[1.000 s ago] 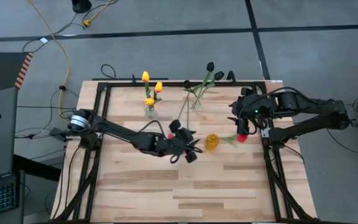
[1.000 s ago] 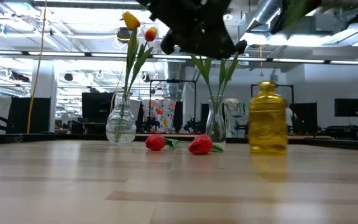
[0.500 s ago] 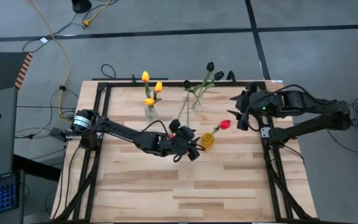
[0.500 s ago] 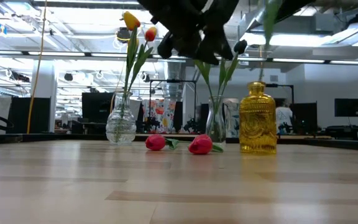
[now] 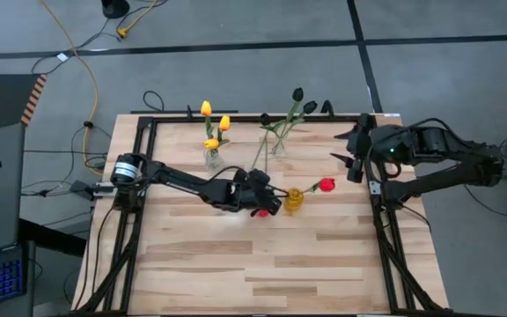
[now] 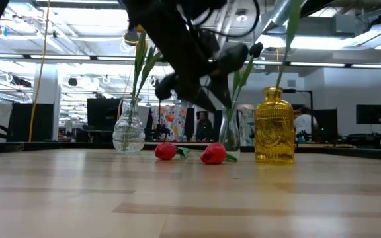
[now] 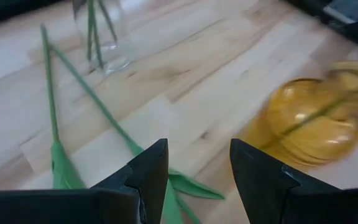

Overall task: Sort flowers into vase by color
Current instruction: Put the right red tulip into the yellow vase

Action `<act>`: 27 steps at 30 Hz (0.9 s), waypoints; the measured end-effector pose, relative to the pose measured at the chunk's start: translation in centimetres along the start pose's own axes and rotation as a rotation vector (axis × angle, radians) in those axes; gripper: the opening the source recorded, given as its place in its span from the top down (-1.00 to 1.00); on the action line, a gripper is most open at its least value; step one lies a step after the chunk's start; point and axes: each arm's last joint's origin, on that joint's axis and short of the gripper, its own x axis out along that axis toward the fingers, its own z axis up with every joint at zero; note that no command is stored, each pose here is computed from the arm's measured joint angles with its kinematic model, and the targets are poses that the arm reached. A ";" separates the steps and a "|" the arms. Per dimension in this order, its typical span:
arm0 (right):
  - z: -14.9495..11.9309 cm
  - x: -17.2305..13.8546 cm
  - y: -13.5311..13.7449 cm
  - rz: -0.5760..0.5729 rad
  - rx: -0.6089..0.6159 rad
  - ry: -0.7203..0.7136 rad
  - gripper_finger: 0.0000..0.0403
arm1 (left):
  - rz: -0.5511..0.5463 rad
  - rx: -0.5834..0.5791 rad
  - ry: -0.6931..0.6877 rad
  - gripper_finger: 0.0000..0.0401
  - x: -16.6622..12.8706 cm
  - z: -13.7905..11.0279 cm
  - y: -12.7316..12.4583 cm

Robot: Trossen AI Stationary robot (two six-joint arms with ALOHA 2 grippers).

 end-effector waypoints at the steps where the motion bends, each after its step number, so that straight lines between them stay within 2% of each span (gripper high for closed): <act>1: -0.1 -0.1 0.0 0.001 -0.001 0.002 -0.29 | 0.007 -0.012 0.007 0.20 0.5 -0.1 0.2; 9: -0.2 -0.1 0.0 0.006 -0.006 0.012 -0.29 | 0.063 -0.084 0.056 0.20 3.8 -0.9 1.6; 16: -0.5 -0.2 0.0 0.012 -0.017 0.037 -0.29 | 0.043 -0.136 0.107 0.20 6.2 -2.1 2.1; 27: -0.6 -0.2 0.0 0.015 -0.021 0.044 -0.29 | 0.084 -0.160 0.106 0.20 6.4 -2.0 2.7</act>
